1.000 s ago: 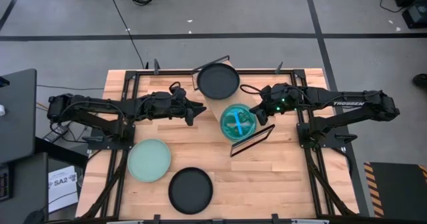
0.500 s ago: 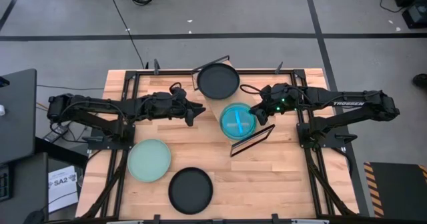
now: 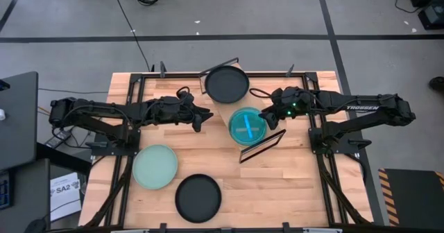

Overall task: Place and stack plates onto a shelf
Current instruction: Stack the transparent blue plate on the top of the transparent orange plate on the shelf, then stack the light gray plate on the top of the black plate on the shelf

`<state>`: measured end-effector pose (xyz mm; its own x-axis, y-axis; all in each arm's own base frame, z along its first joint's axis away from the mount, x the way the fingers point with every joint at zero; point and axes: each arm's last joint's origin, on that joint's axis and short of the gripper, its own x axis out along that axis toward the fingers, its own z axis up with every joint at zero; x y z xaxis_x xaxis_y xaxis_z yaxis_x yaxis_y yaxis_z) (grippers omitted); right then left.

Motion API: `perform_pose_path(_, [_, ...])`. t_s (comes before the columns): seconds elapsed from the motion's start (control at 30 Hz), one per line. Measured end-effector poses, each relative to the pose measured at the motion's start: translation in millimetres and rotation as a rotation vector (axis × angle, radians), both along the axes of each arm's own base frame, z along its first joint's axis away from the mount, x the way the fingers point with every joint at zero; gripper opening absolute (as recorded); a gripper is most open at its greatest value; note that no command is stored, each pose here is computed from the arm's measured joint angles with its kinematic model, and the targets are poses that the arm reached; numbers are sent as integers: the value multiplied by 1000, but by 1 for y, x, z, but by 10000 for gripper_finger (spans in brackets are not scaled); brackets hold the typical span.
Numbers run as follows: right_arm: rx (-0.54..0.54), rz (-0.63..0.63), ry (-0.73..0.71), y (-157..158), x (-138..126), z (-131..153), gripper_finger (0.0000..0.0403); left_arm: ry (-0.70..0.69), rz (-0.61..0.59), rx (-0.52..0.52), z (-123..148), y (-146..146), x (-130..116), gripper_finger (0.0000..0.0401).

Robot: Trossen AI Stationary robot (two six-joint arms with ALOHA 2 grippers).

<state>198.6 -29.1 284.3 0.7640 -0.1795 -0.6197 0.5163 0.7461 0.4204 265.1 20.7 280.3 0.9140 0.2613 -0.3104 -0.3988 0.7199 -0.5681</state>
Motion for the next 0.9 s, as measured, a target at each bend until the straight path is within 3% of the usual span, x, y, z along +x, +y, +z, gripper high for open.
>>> perform_pose_path(0.3, [-186,-78,93,-5,-4,-3,158,21,0,-1,-2,0,-1,162])
perform_pose_path(0.4, [-187,-76,95,-5,-5,-3,158,52,-6,12,-4,0,-2,162])
perform_pose_path(0.63, [-151,-30,87,-3,-4,-4,158,202,-107,167,-13,-1,-6,162])
perform_pose_path(0.9, [-138,-15,85,-3,-4,-4,158,365,-265,210,-26,-5,-13,162])
